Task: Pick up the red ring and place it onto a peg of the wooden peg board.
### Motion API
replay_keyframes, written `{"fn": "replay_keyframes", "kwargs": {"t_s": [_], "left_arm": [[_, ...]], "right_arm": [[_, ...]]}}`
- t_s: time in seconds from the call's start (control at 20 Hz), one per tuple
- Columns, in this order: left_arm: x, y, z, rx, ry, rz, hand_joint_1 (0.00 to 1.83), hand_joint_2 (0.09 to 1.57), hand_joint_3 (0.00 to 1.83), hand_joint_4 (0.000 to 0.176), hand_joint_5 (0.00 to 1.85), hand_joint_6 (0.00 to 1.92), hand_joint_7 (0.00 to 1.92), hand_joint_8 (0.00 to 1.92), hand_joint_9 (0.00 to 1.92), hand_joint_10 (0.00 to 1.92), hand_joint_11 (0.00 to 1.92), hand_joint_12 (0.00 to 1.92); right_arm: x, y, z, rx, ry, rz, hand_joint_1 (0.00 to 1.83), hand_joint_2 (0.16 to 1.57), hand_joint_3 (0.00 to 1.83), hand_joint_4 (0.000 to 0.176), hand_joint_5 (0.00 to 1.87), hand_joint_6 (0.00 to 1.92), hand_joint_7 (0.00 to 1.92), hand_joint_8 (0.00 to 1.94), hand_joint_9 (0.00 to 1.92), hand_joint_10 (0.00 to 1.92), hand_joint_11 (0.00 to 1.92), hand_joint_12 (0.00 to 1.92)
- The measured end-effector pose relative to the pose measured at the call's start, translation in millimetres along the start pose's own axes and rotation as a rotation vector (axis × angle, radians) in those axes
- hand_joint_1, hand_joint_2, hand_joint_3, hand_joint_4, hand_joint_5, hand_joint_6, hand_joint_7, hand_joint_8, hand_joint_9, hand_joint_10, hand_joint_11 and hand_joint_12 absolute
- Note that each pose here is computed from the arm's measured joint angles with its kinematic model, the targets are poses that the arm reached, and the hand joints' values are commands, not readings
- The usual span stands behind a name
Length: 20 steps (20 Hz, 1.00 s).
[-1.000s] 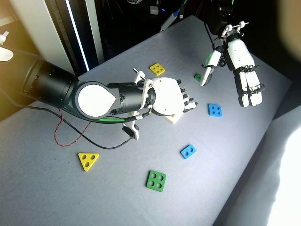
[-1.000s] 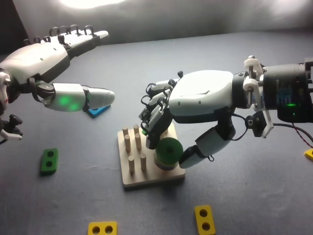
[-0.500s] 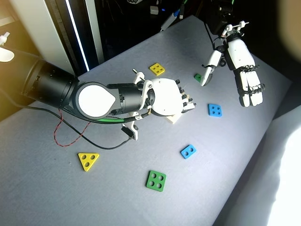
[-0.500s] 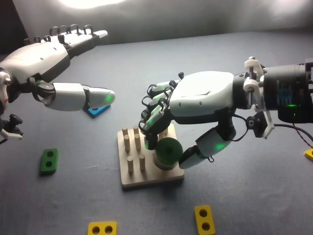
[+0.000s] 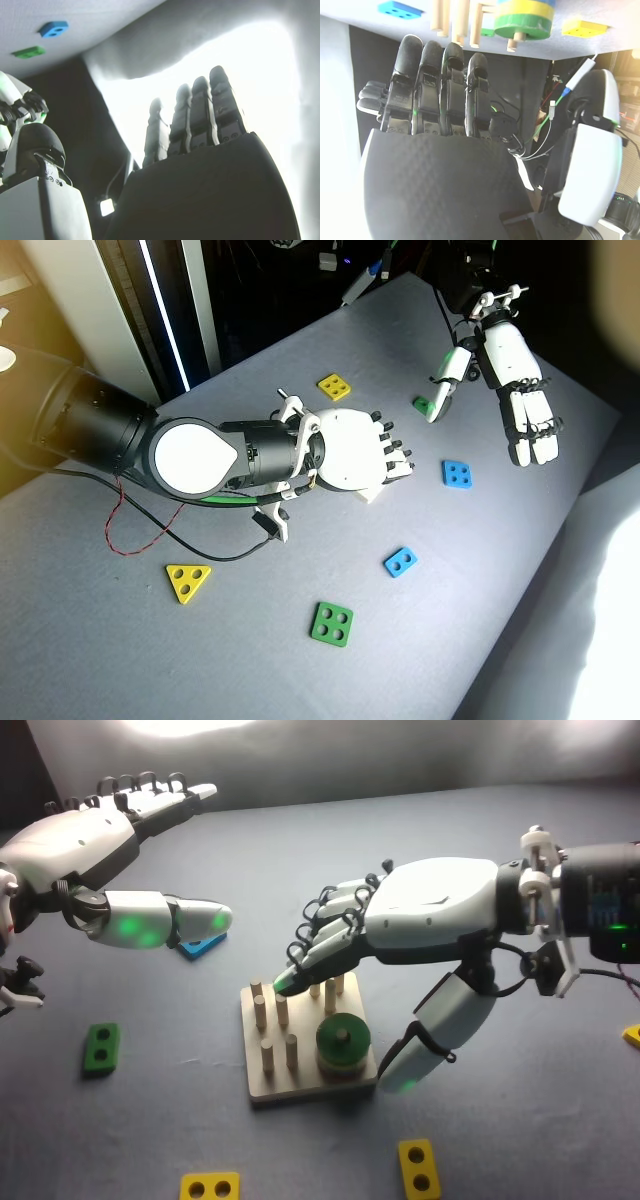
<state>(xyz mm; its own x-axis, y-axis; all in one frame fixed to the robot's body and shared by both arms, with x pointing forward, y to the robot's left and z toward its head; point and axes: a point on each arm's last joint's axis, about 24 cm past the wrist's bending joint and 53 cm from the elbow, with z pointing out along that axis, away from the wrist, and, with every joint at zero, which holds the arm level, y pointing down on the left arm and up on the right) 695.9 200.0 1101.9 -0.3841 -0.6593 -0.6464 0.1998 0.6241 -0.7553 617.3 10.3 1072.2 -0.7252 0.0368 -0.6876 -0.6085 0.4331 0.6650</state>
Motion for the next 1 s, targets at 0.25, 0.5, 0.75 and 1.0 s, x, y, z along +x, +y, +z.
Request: {"fn": "replay_keyframes", "kwargs": {"t_s": [0.25,0.5,0.75,1.0], "left_arm": [[-0.4,-0.5,-1,0.0,-0.001,-0.001,0.44,1.01,0.0,0.153,0.08,0.0,0.03,0.0,0.0,0.0,0.01,0.06],[-0.7,-3.5,-3,0.009,-0.001,0.003,0.46,1.02,0.0,0.173,0.08,0.0,0.03,0.0,0.01,0.0,0.0,0.16],[0.3,-6.8,-7,0.02,-0.002,0.002,0.49,1.02,0.0,0.165,0.09,0.0,0.04,0.0,0.0,0.0,0.0,0.09],[-7.3,-17.2,-20,0.055,-0.017,0.003,0.5,1.01,0.0,0.176,0.09,0.0,0.0,0.0,0.0,0.0,0.0,0.0]], "right_arm": [[-11,-18.1,-16,0.051,-0.042,0.028,0.52,0.89,0.01,0.079,0.35,0.0,0.31,0.0,0.09,0.59,0.0,1.46],[-46,-43.1,-56,0.124,-0.199,0.067,0.53,0.94,0.01,0.048,0.19,0.0,0.13,0.0,0.01,0.2,0.0,0.65],[-68,-57.5,-89,0.166,-0.316,0.101,0.53,1.02,0.02,0.0,0.22,0.01,0.15,0.0,0.01,0.15,0.0,0.31],[-77,-51.0,-106,0.115,-0.411,0.159,0.58,0.96,0.0,0.0,0.22,0.0,0.17,0.0,0.07,0.01,0.0,0.13]]}}
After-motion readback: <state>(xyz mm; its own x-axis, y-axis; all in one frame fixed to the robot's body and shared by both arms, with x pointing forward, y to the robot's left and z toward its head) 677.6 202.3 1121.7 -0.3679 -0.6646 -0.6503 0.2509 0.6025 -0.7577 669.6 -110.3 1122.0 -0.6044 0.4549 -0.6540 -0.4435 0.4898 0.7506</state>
